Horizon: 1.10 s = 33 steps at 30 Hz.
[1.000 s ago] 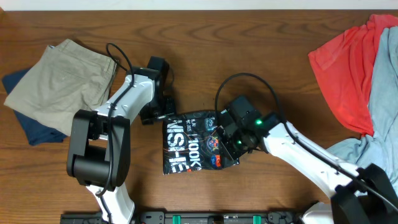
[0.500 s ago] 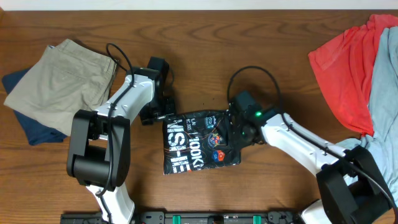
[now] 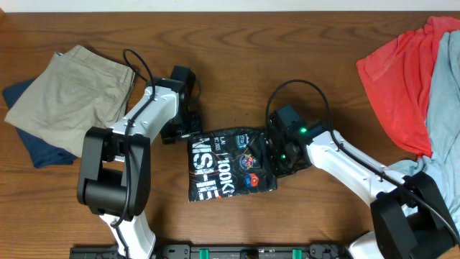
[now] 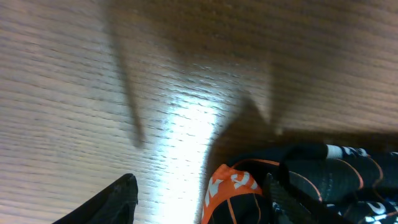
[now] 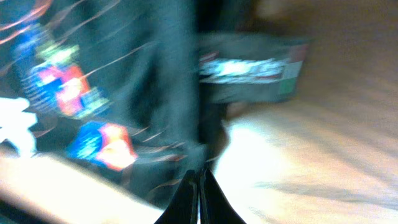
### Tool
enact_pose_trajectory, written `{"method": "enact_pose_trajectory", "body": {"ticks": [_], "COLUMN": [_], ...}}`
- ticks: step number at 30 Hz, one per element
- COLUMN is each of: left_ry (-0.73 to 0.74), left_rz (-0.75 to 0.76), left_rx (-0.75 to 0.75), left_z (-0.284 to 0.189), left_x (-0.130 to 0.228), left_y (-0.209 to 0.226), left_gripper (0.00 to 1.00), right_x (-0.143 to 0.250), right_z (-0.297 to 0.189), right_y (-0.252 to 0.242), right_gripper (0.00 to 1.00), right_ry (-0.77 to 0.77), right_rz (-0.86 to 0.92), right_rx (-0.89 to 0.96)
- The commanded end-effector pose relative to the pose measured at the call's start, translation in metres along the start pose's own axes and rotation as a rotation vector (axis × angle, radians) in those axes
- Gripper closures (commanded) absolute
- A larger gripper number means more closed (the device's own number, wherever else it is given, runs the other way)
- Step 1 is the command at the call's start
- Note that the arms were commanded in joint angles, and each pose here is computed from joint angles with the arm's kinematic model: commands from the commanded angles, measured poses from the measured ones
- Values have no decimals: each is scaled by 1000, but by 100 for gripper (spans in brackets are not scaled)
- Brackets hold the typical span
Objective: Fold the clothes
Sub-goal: 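Rotate the folded bundle counterclockwise with the right gripper, then release the bundle and withdraw the right gripper rightward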
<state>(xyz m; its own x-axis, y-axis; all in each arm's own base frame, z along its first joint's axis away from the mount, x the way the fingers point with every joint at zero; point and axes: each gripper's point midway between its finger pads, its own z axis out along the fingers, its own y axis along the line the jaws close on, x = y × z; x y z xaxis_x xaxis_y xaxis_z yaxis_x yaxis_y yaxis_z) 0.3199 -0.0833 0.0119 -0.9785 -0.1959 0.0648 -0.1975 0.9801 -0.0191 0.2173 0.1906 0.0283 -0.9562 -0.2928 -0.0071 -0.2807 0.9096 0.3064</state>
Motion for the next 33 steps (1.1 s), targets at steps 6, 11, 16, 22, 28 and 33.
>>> {"method": "enact_pose_trajectory", "body": {"ticks": [6, 11, 16, 22, 28, 33], "left_ry": [26, 59, 78, 96, 150, 245], "left_rz": [11, 11, 9, 6, -31, -101], "left_rx": [-52, -68, -92, -100, -127, -127], "left_z": [7, 12, 22, 26, 24, 19], "left_x": [6, 16, 25, 32, 46, 68], "left_y": [10, 15, 23, 26, 32, 32], "left_gripper": [35, 35, 35, 35, 36, 40], "right_x": [24, 33, 34, 25, -27, -72], "right_z": [3, 18, 31, 37, 28, 10], "right_y": [26, 26, 19, -7, -14, -22], "right_gripper": [97, 96, 96, 98, 99, 97], "right_ry": [70, 72, 43, -23, -250, -439], "right_rz": [-105, -142, -132, -85, -68, -45], "right_rx": [-55, -40, -35, 97, 162, 184]}}
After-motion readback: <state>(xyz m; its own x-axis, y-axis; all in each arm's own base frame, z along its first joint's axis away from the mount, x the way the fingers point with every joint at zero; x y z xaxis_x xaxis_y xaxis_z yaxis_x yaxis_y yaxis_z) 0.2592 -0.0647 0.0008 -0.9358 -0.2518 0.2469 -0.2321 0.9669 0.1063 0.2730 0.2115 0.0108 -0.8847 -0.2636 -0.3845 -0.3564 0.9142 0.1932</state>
